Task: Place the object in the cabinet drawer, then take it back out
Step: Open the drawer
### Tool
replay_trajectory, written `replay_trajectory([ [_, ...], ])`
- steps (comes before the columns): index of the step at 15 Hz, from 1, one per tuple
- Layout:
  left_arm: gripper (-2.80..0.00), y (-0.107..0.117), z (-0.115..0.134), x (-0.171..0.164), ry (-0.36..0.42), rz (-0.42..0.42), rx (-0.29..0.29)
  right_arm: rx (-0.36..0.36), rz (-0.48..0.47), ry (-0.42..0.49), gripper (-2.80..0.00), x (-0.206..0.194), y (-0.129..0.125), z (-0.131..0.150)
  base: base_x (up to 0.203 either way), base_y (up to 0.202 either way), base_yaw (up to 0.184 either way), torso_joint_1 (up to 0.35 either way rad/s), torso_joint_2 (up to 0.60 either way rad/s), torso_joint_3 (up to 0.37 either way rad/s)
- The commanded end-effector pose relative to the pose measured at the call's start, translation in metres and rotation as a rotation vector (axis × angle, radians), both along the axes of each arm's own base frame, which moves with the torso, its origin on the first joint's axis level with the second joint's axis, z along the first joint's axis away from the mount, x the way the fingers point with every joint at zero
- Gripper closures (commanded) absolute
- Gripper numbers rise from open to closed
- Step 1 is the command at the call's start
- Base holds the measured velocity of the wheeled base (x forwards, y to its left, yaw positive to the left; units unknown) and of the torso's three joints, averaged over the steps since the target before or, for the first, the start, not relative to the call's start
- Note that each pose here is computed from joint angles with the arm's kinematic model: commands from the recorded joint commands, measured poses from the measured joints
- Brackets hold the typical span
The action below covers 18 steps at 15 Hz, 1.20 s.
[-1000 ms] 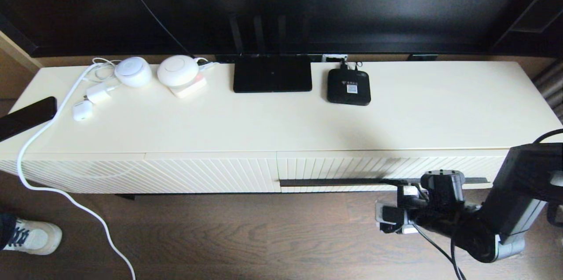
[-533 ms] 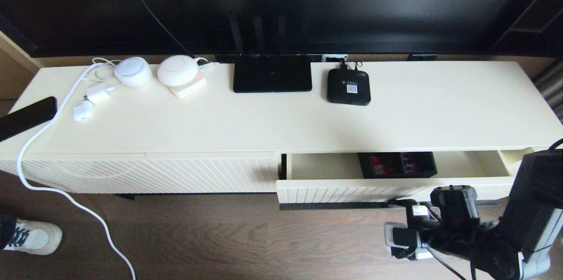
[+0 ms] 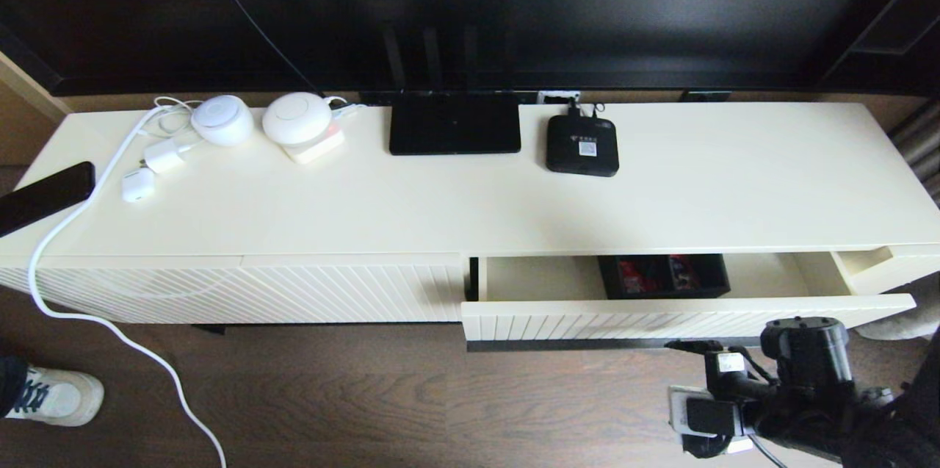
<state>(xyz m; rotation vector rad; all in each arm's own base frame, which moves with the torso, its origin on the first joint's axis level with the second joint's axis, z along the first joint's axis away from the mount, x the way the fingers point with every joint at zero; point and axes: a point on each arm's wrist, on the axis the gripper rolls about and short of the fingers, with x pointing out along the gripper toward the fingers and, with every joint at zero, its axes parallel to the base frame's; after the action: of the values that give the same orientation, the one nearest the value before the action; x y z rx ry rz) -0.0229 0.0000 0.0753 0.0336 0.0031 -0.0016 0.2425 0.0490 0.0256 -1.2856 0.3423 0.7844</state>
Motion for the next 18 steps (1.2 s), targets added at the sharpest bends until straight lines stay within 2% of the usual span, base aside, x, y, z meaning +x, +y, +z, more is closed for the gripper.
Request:
replay_trajectory([
  [1,0.00,0.000,0.000,0.000,0.001,0.000,0.000,0.019,0.004,-0.128,-2.80,-0.010,-0.003,0.033,0.000,0.000,0.000,0.000,0.00,0.000],
  [4,0.00,0.000,0.000,0.000,0.000,0.000,0.000,0.046,-0.026,-0.205,-2.80,-0.032,-0.011,0.070,0.000,0.000,0.000,0.000,0.00,0.000],
  [6,0.00,0.000,0.000,0.000,0.001,0.000,0.000,0.076,-0.083,-0.172,-2.80,-0.053,-0.017,0.091,0.000,0.000,0.000,0.000,0.00,0.000],
  [7,0.00,0.000,0.000,0.000,0.001,0.000,0.000,0.102,-0.123,-0.120,-2.80,-0.067,-0.020,0.099,0.000,0.000,0.000,0.000,0.00,0.000],
  [9,0.00,0.000,0.000,0.000,-0.001,0.000,0.000,0.205,-0.246,0.024,-2.80,-0.094,-0.025,0.112,0.000,0.000,0.000,0.000,0.00,0.000],
  [10,0.00,0.000,0.000,0.000,0.003,0.000,0.000,0.300,-0.345,0.099,-2.80,-0.103,-0.027,0.120,0.000,0.000,0.000,0.000,0.00,0.000],
  [12,0.00,0.000,0.000,0.000,0.001,0.000,0.000,0.456,-0.485,0.169,-2.80,-0.116,-0.029,0.137,0.000,0.000,0.000,0.000,0.00,0.000],
  [13,0.00,0.000,0.000,0.000,0.001,0.000,0.000,0.503,-0.533,0.203,0.00,-0.120,-0.029,0.144,0.000,0.000,0.000,0.000,0.00,0.000],
  [15,0.00,0.000,0.000,0.000,0.003,0.000,0.000,0.571,-0.610,0.264,0.00,-0.123,-0.029,0.156,0.000,0.000,0.000,0.000,0.00,0.000],
  [18,0.00,0.000,0.000,0.000,0.001,0.000,0.000,0.738,-0.803,0.414,0.00,-0.105,-0.024,0.169,0.000,0.000,0.000,0.000,0.00,0.000],
])
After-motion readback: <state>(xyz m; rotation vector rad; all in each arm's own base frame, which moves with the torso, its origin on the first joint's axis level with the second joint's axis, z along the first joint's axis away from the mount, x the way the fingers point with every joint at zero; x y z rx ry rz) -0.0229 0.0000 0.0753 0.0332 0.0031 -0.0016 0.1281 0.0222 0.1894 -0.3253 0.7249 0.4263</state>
